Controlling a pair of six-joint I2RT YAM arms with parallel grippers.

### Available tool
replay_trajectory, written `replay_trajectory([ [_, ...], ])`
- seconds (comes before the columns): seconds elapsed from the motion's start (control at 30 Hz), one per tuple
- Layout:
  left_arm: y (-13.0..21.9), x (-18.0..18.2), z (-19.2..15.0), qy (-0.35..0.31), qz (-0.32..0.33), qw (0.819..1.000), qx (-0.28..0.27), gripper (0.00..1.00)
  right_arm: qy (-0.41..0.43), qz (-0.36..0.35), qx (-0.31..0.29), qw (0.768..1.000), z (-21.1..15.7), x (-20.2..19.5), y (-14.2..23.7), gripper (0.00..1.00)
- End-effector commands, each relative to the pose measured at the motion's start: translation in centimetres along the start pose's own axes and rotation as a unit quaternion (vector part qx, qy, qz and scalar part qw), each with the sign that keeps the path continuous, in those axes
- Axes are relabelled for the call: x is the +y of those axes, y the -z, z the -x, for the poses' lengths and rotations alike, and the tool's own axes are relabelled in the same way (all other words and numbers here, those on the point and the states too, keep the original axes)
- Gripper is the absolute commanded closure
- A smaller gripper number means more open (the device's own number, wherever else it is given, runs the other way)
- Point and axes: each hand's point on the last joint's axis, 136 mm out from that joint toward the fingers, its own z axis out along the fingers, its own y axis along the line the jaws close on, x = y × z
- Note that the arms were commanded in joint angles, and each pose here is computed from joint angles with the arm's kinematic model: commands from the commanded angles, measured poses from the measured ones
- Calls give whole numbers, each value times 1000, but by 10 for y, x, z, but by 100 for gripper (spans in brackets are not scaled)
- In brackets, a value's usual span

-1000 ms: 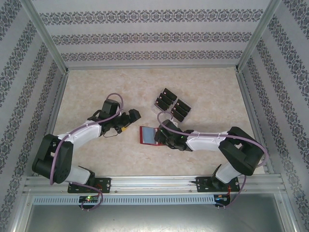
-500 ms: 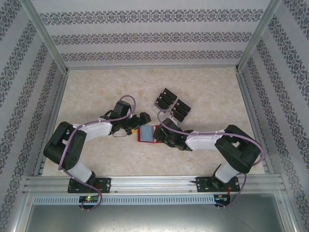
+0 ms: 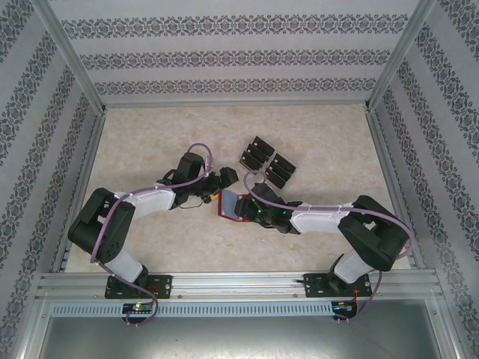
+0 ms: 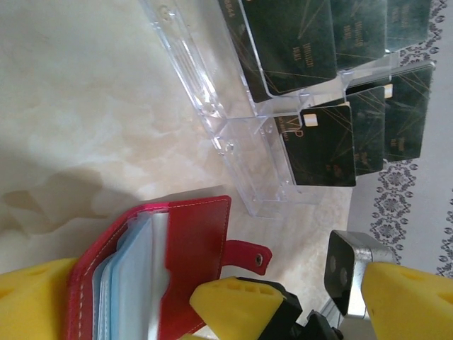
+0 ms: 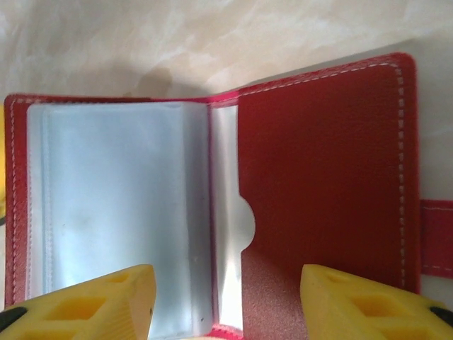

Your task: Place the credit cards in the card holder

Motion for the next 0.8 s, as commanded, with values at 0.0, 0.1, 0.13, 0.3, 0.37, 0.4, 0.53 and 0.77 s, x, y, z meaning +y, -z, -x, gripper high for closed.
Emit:
replay_trajectory([
  [0.0, 0, -21, -1, -10, -36, 999, -2, 0, 37, 19, 5, 999, 1, 22, 9, 41],
  [0.1, 0, -23, 0, -12, -36, 999, -3, 0, 45, 27, 6, 999, 1, 32, 9, 39],
  [0.13, 0, -22, -1, -12, -36, 999, -3, 0, 48, 29, 6, 998, 0, 35, 9, 39],
  [0.3, 0, -23, -3, -12, -35, 999, -1, 0, 56, 29, 8, 998, -2, 44, 8, 36],
  [0.37, -1, -23, -3, -12, -35, 999, 0, 0, 53, 26, 7, 998, -1, 44, 6, 36],
  [0.4, -1, -23, -2, -13, -36, 999, -1, 0, 53, 25, 6, 998, 0, 44, 5, 35],
  [0.53, -1, -24, -3, -14, -35, 999, 0, 0, 55, 14, 7, 998, 2, 44, 0, 36],
  [0.77, -1, -26, -5, -17, -37, 999, 2, 0, 61, 9, 20, 998, -1, 45, -9, 35],
])
